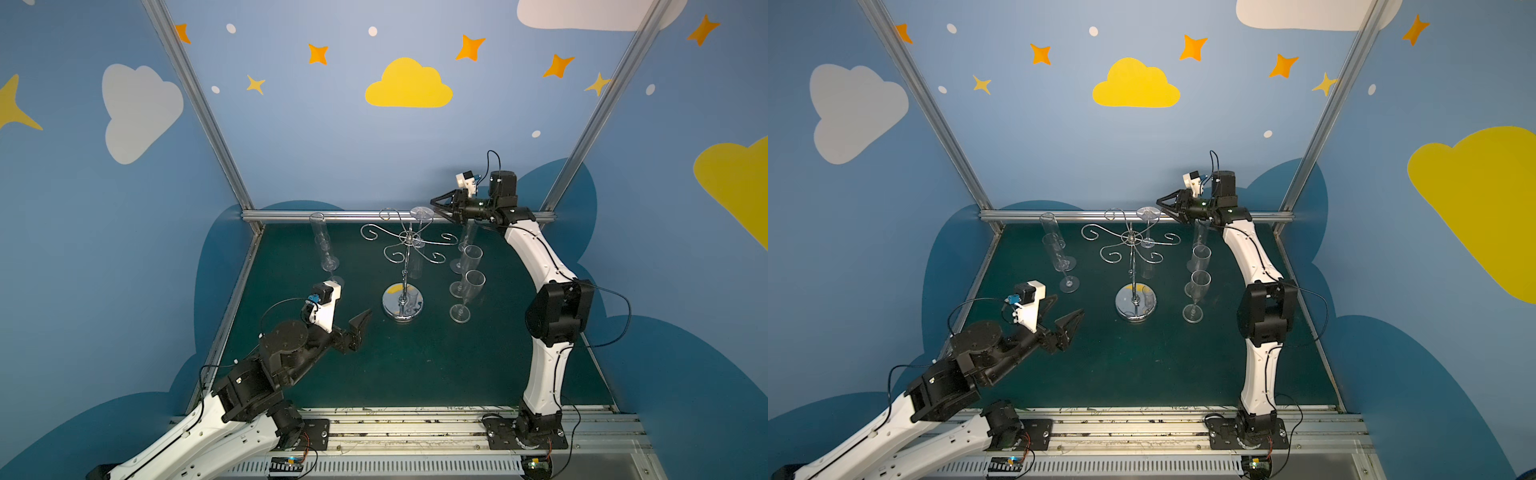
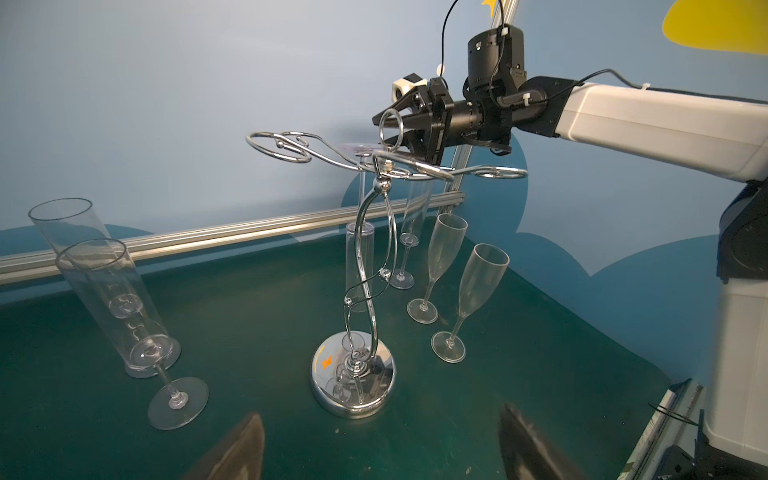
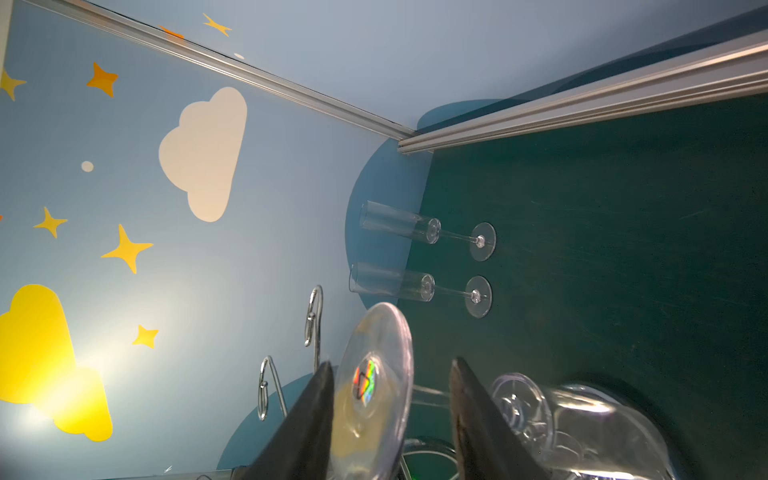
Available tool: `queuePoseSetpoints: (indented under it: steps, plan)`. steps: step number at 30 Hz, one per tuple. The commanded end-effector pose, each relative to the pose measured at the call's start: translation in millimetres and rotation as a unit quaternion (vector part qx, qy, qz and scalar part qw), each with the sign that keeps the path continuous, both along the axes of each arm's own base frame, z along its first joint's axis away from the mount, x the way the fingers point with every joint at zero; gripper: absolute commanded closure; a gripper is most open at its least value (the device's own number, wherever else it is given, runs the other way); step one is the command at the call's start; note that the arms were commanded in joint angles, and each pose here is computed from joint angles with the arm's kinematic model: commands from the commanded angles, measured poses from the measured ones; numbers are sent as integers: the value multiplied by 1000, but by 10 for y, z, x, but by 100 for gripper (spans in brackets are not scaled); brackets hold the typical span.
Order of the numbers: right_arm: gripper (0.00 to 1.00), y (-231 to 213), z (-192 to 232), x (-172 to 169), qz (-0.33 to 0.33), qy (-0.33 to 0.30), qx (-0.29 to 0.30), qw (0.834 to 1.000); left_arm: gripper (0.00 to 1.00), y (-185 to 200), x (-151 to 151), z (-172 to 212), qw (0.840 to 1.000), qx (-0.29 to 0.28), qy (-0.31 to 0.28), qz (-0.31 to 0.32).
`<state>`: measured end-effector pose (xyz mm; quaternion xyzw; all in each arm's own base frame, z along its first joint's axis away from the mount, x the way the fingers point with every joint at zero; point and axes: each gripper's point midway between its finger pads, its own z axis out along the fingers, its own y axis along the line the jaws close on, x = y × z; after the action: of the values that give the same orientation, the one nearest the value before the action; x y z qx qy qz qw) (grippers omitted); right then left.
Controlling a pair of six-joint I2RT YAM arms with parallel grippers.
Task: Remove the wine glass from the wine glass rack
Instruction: 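Reach the right gripper back to the rack toward a hanging glass stem, then close the right gripper on the hanging glass stem and pull it off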
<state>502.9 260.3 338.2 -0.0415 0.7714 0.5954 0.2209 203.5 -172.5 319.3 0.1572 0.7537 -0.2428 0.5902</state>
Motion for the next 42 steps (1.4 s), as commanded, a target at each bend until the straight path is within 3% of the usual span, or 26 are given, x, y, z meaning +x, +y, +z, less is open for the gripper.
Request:
queuePoseSetpoints:
  steps: [1, 13, 42]
  plan:
    - [57, 84, 70, 1, 18, -10, 15, 1000, 13, 3, -4, -19, 1000, -3, 4, -1]
    - [63, 188, -2, -55, 38, 0, 17, 999, 13, 39, -21, -2, 1000, -6, 3, 3]
    - [96, 244, 108, -116, 44, 2, 38, 998, 12, 150, -76, -32, 1000, -8, 5, 12]
